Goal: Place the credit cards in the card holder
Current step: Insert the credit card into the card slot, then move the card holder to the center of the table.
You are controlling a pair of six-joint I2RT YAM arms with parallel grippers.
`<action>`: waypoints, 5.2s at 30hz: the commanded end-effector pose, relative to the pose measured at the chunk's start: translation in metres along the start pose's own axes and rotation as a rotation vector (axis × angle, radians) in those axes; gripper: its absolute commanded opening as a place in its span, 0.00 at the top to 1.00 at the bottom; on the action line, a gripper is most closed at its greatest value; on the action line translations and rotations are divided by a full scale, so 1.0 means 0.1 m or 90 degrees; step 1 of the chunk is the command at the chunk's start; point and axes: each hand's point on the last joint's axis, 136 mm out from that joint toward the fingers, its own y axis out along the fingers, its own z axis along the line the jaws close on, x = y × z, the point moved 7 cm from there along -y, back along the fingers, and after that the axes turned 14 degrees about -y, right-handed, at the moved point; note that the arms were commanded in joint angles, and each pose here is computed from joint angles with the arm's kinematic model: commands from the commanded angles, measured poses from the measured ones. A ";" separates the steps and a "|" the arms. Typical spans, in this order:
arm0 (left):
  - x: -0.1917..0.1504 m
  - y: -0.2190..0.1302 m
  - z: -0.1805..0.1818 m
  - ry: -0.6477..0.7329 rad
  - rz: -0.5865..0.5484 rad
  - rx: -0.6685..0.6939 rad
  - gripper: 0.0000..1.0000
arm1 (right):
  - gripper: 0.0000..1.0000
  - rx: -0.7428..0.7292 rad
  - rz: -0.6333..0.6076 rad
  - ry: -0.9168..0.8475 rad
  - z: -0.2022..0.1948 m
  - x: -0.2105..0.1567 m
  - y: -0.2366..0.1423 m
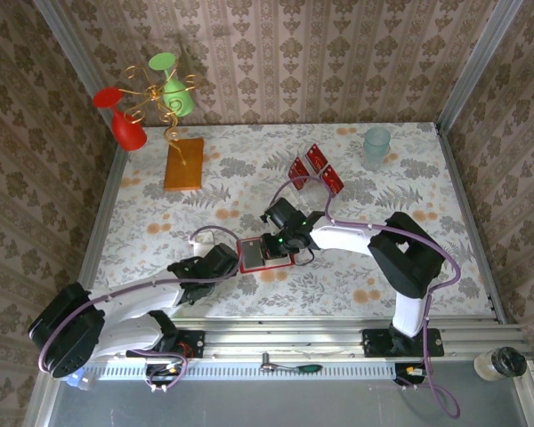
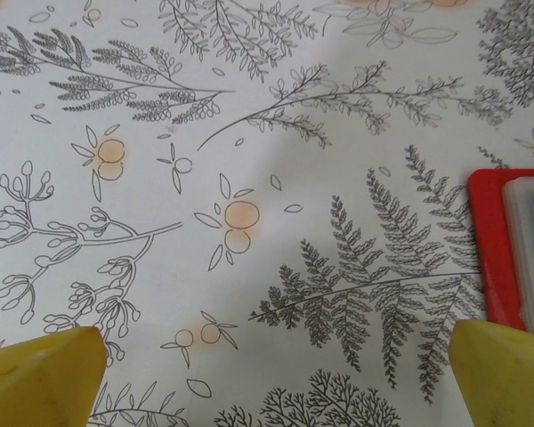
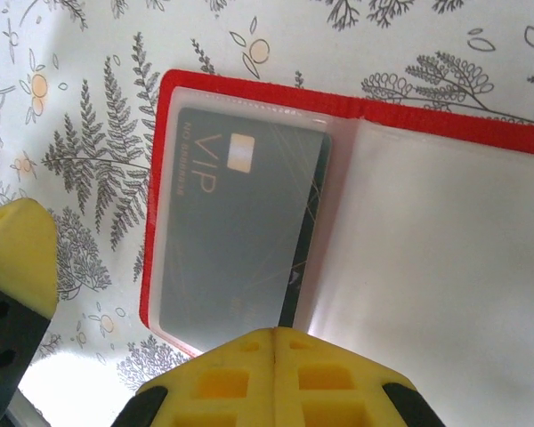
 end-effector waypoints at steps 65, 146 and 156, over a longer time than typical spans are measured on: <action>0.14 0.08 0.01 0.013 0.089 -0.015 0.00 | 1.00 -0.022 0.014 0.069 -0.03 0.27 -0.04; 0.50 0.13 -0.92 0.048 0.138 -0.176 0.00 | 1.00 -0.131 0.024 0.108 -0.69 -0.29 -0.54; 0.44 0.12 -1.12 0.040 0.155 -0.241 0.00 | 1.00 -0.142 0.017 0.133 -0.88 -0.49 -0.72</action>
